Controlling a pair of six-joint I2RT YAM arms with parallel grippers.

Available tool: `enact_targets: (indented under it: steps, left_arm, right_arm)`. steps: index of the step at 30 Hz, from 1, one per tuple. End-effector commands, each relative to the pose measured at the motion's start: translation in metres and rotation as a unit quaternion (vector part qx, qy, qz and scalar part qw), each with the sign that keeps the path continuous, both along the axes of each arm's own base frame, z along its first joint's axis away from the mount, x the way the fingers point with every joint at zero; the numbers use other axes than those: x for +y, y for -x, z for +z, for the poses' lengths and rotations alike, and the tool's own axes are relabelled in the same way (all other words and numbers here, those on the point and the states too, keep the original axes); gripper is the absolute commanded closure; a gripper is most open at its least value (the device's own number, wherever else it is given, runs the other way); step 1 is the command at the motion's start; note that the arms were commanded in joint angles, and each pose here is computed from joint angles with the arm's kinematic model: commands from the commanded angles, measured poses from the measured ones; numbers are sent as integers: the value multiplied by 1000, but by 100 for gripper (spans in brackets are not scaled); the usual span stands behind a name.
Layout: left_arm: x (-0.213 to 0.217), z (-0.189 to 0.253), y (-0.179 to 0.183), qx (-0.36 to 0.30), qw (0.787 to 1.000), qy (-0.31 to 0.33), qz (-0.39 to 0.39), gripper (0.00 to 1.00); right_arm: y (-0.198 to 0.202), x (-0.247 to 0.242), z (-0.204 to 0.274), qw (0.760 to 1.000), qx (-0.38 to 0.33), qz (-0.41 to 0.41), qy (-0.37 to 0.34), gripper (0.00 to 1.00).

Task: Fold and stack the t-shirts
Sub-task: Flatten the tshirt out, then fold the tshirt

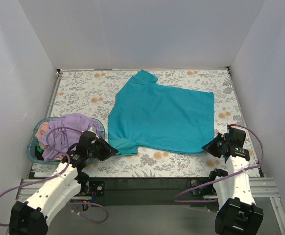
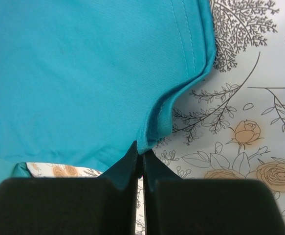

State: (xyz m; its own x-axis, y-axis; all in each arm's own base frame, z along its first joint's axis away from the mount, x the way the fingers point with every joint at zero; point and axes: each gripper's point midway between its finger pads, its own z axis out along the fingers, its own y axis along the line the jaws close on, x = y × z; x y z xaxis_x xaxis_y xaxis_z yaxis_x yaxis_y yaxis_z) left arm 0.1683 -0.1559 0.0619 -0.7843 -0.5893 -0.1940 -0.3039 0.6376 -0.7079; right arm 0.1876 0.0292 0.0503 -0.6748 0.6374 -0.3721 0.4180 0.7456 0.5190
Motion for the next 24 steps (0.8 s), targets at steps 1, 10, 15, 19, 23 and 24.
enact_targets:
  steps: [1,10,15,19,23,24]
  left_arm:
    - [3,-5,6,32,999,-10,6,100]
    - [12,-11,2,59,997,-42,34,100]
    - [5,4,-9,37,998,-38,24,100]
    - [-7,23,-27,12,999,-30,7,100]
    - [-13,37,-50,-5,999,-46,-4,100]
    - [-16,48,-60,-18,999,-46,-2,100]
  right_arm:
    - [6,-1,-8,1000,26,-8,-5,93]
    - [4,-8,-13,999,35,-25,7,89]
    - [-3,-12,-4,999,21,-27,17,89]
    - [-13,-13,11,1000,-2,-14,22,90]
    - [-20,-12,21,1000,-7,0,22,90]
    - [-21,-12,22,1000,-9,3,22,90]
